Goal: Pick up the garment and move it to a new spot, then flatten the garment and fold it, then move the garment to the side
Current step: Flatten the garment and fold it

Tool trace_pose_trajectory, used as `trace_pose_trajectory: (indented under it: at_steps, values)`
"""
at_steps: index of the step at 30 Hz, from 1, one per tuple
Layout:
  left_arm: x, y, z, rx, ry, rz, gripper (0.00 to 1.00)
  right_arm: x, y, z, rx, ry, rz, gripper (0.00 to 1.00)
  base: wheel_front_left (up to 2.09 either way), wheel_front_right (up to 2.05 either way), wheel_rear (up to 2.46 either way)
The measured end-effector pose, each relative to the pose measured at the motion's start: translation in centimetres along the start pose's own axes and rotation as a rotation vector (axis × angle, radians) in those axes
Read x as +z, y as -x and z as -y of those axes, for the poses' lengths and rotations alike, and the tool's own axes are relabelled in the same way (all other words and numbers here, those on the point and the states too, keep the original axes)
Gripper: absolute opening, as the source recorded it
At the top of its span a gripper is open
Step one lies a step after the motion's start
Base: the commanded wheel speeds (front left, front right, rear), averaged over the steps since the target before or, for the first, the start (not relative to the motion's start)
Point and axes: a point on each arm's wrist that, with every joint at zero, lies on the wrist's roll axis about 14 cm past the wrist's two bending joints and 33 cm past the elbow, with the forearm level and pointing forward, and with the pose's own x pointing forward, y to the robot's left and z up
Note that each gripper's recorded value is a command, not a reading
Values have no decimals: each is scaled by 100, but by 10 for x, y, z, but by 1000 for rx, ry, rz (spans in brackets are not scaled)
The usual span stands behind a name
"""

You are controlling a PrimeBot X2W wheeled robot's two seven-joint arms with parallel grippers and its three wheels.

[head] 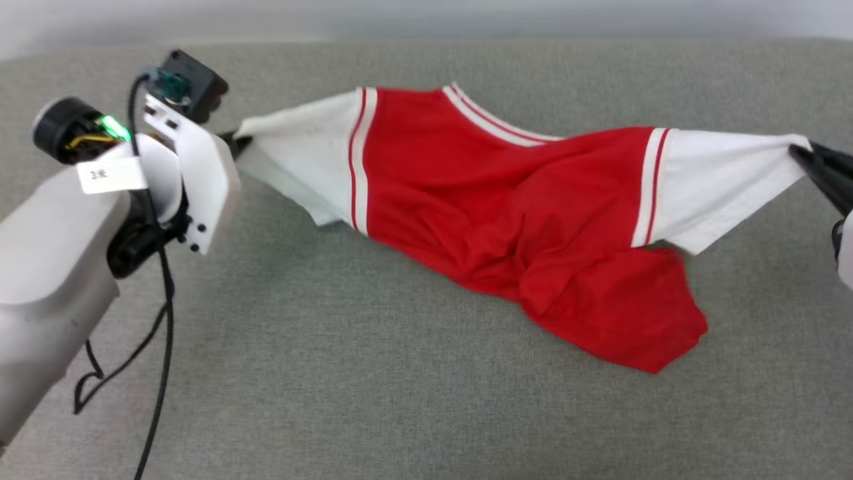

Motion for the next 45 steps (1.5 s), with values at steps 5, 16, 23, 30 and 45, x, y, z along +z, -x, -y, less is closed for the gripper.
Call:
trace_pose_trajectory:
  at_steps: [5,16,23,30,45]
  values:
    - [49,39,-19,83,-42,200,0,44,22,5,-25,45,128,0,0,0,0]
    - [172,157,-31,257,-192,644,0,147,76,5,-72,138,464,0,0,0,0]
    - [220,202,-28,321,-246,809,0,196,96,3,-78,150,604,0,0,0,0]
    - [248,194,-38,346,-252,874,0,241,81,11,-89,128,697,0,0,0,0]
    - [301,103,-110,429,-192,967,0,299,-37,46,-172,168,697,0,0,0,0]
